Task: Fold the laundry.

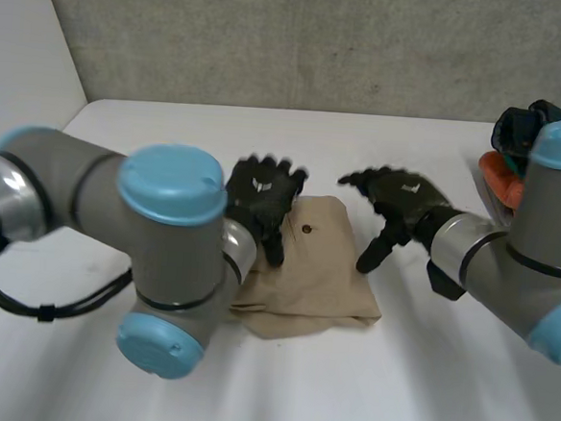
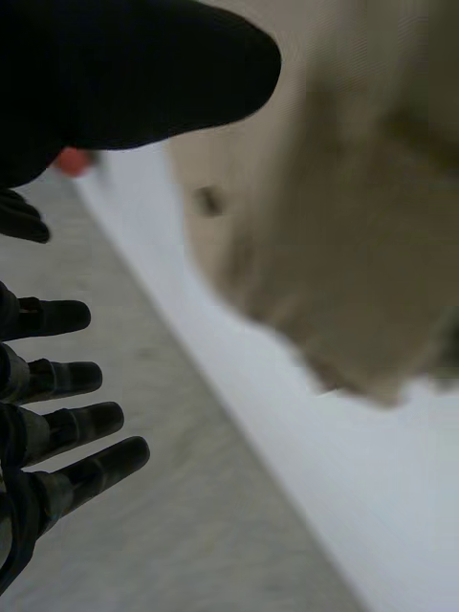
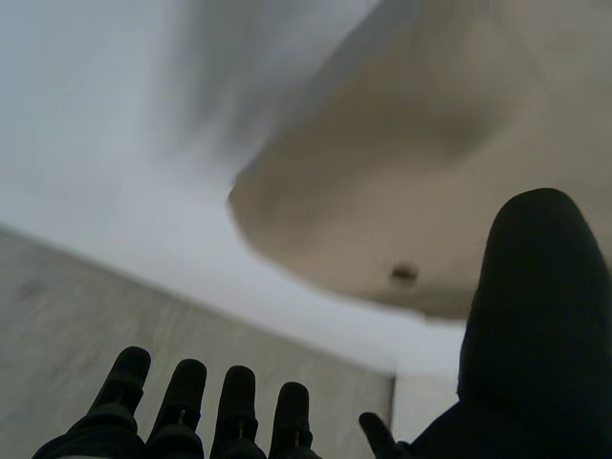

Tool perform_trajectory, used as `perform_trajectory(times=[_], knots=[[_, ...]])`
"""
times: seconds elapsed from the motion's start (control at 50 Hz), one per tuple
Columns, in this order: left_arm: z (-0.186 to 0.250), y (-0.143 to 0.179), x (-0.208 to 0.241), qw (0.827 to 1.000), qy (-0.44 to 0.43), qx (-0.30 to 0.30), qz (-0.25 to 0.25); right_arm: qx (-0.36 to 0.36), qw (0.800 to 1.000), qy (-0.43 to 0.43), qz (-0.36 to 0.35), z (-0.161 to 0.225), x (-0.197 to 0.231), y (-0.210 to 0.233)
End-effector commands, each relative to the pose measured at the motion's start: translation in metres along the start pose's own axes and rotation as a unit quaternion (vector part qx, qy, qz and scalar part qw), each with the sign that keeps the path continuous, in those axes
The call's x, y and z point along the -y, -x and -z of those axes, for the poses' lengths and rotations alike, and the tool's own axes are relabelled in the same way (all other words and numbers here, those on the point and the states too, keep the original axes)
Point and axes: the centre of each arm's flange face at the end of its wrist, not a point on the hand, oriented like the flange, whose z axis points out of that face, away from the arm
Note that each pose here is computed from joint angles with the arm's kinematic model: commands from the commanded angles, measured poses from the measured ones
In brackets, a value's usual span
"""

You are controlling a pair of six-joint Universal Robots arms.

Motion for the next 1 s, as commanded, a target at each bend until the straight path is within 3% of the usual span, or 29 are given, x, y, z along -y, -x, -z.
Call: perform_trajectory(times=[0.02,0.12,0.24,0.44,0.56,0.72,0.84,1.0], knots=[[-0.002,0.006,-0.043,0.995,0.088,0.040,-0.020,0.042,0.996,0.074,0.021,-0.035,-0.047,0.002],[-0.006,0.019,-0.059,0.991,0.124,0.048,-0.032,0.031,0.994,0.095,0.052,-0.045,-0.065,-0.001],[-0.008,0.021,-0.055,0.992,0.117,0.029,-0.031,-0.006,0.991,0.081,0.102,-0.041,-0.050,-0.002],[0.014,0.036,0.045,0.999,-0.035,-0.019,-0.008,-0.036,0.990,-0.025,0.135,0.006,0.002,0.021],[0.023,0.032,0.089,0.988,-0.114,-0.104,-0.010,-0.028,0.986,-0.031,0.160,0.026,-0.033,0.057],[0.041,0.016,0.089,0.962,-0.087,-0.259,-0.006,-0.009,0.983,-0.040,0.178,0.023,-0.089,0.087],[0.039,0.016,0.084,0.964,-0.078,-0.254,-0.004,-0.007,0.976,-0.038,0.212,0.008,-0.109,0.089],[0.039,0.017,0.083,0.965,-0.075,-0.253,-0.001,-0.026,0.972,-0.096,0.214,-0.019,-0.100,0.085]])
